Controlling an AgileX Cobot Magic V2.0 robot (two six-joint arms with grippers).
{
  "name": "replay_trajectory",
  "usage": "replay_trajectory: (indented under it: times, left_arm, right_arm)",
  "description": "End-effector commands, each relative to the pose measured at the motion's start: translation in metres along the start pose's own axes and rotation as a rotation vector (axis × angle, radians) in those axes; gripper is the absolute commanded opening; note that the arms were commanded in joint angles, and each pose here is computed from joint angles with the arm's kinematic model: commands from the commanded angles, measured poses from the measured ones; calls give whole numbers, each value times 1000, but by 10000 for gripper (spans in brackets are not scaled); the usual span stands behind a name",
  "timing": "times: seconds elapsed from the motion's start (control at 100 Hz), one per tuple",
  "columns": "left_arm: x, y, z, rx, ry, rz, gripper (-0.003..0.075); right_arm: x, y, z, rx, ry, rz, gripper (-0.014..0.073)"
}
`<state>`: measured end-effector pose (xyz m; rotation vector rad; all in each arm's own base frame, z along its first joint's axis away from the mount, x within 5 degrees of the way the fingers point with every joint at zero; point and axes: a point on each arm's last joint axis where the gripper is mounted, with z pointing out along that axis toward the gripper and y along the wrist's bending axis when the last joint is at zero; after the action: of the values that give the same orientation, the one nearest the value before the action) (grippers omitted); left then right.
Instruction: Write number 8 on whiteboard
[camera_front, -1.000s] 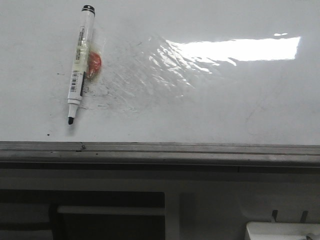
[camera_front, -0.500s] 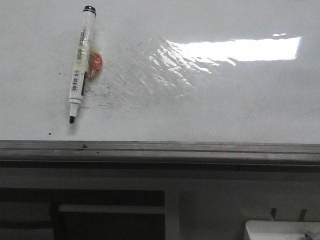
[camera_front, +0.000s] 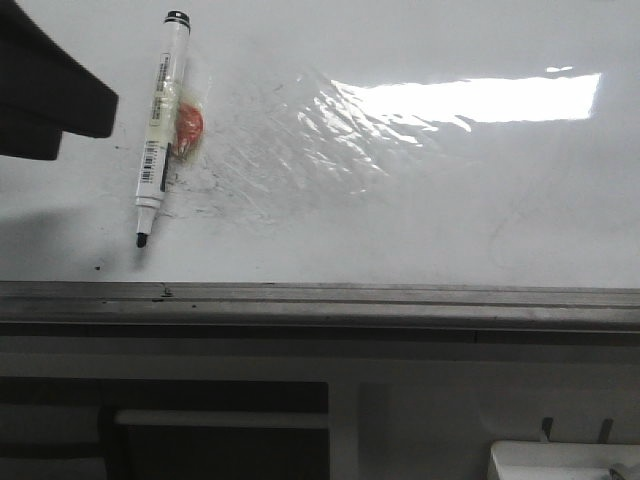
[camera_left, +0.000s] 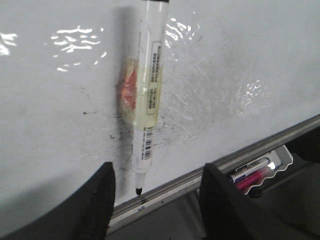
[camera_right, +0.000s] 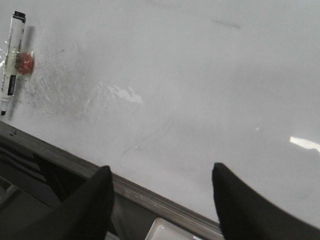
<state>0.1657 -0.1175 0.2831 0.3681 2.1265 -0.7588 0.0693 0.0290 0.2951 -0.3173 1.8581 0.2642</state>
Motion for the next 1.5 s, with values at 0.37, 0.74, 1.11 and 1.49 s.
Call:
replay_trajectory:
  times: [0.37, 0.74, 1.11, 1.49]
  left_arm:
    - [-13, 5, 34, -86, -52, -25, 354]
    - [-5, 12, 51, -111, 10, -36, 77]
    - [20, -26, 26, 173, 173, 318, -20]
    - [27, -81, -11, 617, -6, 567, -20]
  right_arm:
    - [-17, -3, -3, 31, -84, -7, 386]
    - [-19, -2, -3, 15, -111, -11, 386]
    - [-27, 23, -13, -280, -105, -104, 386]
    - [-31, 66, 19, -675, -40, -192, 386]
